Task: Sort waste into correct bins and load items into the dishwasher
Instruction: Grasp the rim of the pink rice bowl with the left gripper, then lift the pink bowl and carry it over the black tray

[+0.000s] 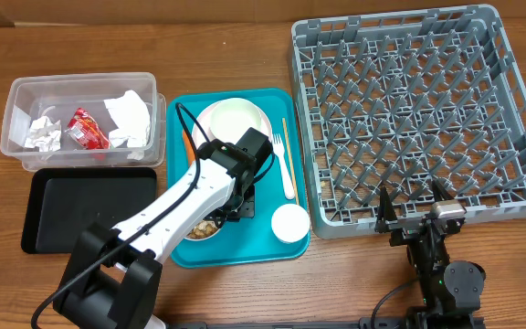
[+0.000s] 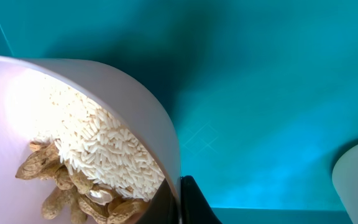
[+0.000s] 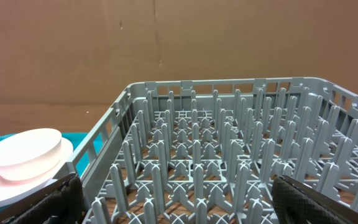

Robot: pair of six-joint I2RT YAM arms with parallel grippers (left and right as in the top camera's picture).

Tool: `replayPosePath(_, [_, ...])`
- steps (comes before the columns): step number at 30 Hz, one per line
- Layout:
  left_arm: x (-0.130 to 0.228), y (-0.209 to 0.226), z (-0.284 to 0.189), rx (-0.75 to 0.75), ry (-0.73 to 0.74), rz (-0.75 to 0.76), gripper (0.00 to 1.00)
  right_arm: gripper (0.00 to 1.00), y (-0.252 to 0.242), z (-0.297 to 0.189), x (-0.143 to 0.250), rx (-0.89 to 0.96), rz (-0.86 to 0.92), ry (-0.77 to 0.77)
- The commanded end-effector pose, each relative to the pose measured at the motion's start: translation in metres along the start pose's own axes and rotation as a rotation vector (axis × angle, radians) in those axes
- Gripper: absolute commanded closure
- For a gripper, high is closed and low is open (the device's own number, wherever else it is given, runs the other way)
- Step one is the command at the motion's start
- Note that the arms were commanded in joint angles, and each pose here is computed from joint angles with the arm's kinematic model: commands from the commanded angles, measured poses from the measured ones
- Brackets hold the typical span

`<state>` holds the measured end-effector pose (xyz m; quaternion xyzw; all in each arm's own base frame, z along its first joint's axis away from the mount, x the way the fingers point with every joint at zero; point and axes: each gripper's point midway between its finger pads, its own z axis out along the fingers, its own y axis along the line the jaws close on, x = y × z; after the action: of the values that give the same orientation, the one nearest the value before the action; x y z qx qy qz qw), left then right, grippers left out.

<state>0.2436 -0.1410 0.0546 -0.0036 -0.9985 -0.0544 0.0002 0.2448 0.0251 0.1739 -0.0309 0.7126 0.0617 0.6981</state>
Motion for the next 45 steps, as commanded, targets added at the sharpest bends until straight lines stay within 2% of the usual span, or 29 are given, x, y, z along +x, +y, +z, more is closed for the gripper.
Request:
replayPosePath(1, [-0.011, 0.0, -0.015, 0.009, -0.055, 0.046, 0.96, 0.0, -0.002, 0.0, 0.003, 0.008, -0.003, 0.001])
replayPosePath(10, [-0.028, 0.026, -0.062, 0.063, -0.17, 0.02, 0.96, 0.0, -0.002, 0.0, 0.003, 0.008, -0.003, 0.001])
replayPosePath(21, [-0.049, 0.131, -0.076, 0.058, -0.224, -0.23, 0.96, 0.0, -0.002, 0.0, 0.003, 0.008, -0.003, 0.001])
replayPosePath(35, [-0.068, 0.21, -0.072, 0.257, -0.293, -0.546, 0.96, 0.0, -0.002, 0.0, 0.003, 0.008, -0.003, 0.001])
replayPosePath(45, [-0.074, 0.232, -0.075, 0.464, -0.371, -0.619, 0.96, 0.0, -0.002, 0.0, 0.003, 0.008, -0.003, 0.001])
